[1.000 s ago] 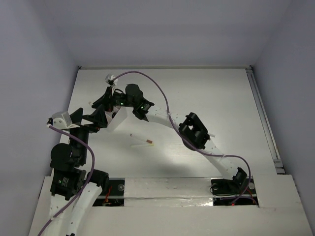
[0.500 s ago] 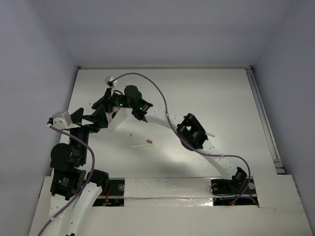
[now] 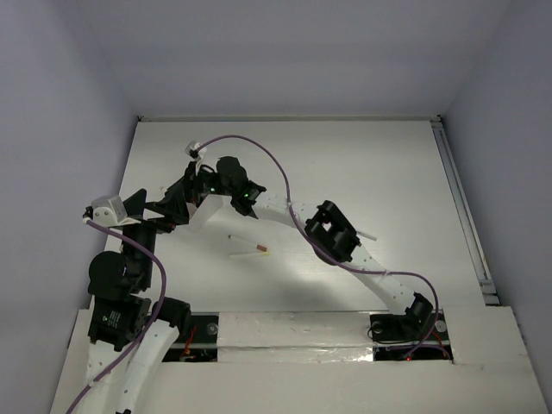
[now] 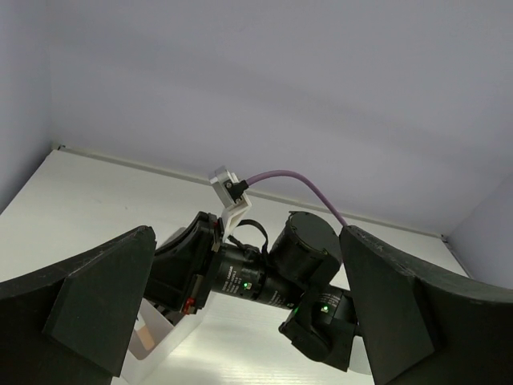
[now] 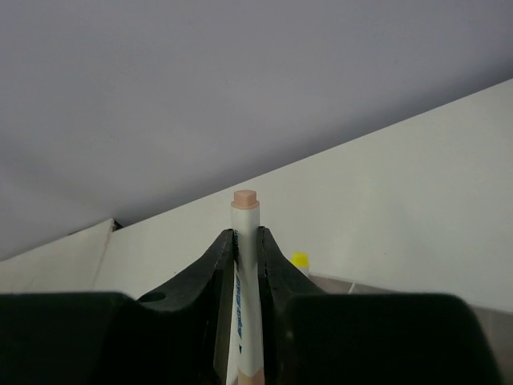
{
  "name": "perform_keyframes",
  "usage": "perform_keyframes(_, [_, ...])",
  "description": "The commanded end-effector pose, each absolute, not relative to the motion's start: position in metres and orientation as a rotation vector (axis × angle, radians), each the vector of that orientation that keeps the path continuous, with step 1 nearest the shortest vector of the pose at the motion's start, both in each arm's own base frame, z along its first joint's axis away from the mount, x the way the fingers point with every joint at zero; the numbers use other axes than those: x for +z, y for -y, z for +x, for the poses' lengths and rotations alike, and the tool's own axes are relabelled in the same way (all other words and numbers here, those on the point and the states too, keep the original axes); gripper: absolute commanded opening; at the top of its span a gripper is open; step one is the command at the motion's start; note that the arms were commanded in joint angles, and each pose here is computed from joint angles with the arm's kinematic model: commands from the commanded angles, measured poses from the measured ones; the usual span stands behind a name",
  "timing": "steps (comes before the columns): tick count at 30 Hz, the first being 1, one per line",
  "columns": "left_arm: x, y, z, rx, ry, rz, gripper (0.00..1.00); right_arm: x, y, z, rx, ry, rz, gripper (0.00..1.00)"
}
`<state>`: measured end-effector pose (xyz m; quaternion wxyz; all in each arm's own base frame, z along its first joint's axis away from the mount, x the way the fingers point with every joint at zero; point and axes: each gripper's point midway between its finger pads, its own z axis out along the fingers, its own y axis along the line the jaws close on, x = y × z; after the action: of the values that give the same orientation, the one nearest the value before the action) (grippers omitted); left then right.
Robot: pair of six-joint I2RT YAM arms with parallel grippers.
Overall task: Sort the stationery into containers
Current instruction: Place the pen in the storage box, then pick up the pen from the center of the board.
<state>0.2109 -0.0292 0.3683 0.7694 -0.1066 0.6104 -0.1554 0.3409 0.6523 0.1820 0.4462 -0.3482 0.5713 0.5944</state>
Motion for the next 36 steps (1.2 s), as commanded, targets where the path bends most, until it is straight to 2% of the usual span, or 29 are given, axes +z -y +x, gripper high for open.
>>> perform_keyframes(1, [0.380, 0.030, 0.208, -0.362, -1.279, -0.228, 0.99, 0.200, -0.654, 0.343, 1.464, -1.348, -0.846, 0.20])
perform_keyframes(3, [0.380, 0.030, 0.208, -0.361, -1.279, -0.227, 0.99, 0.203, -0.653, 0.343, 1.461, -1.346, -0.841, 0.25])
perform_keyframes(7, [0.380, 0.031, 0.208, -0.365, -1.280, -0.222, 0.99, 0.204, -0.651, 0.343, 1.454, -1.347, -0.842, 0.44])
perform_keyframes(10, [0.379, 0.032, 0.208, -0.364, -1.284, -0.221, 0.99, 0.213, -0.650, 0.341, 1.455, -1.334, -0.852, 0.49])
perform_keyframes(16, [0.378, 0.032, 0.209, -0.364, -1.287, -0.220, 0.99, 0.248, -0.639, 0.329, 1.454, -1.293, -0.888, 0.49])
perform_keyframes(17, [0.378, 0.032, 0.210, -0.362, -1.289, -0.219, 0.99, 0.278, -0.630, 0.322, 1.453, -1.247, -0.889, 0.49])
perform_keyframes(18, [0.378, 0.032, 0.210, -0.362, -1.290, -0.219, 0.99, 0.257, -0.623, 0.319, 1.435, -1.310, -0.900, 0.48])
perform_keyframes(20, [0.378, 0.032, 0.209, -0.363, -1.289, -0.218, 0.99, 0.257, -0.608, 0.314, 1.380, -1.330, -0.918, 0.47])
perform_keyframes(21, [0.377, 0.033, 0.210, -0.364, -1.290, -0.219, 0.99, 0.285, -0.593, 0.311, 1.342, -1.304, -0.895, 0.47])
perform_keyframes(22, [0.378, 0.033, 0.209, -0.367, -1.288, -0.217, 0.99, 0.250, -0.580, 0.308, 1.287, -1.387, -0.917, 0.47])
perform_keyframes(28, [0.377, 0.034, 0.210, -0.369, -1.291, -0.213, 0.99, 0.230, -0.503, 0.302, 1.083, -1.571, -0.939, 0.46])
perform_keyframes(29, [0.378, 0.034, 0.209, -0.370, -1.288, -0.213, 0.99, 0.208, -0.488, 0.301, 1.058, -1.659, -0.952, 0.46])
perform_keyframes(36, [0.376, 0.035, 0.212, -0.369, -1.298, -0.210, 0.99, 0.142, -0.459, 0.278, 0.953, -1.920, -1.132, 0.49])
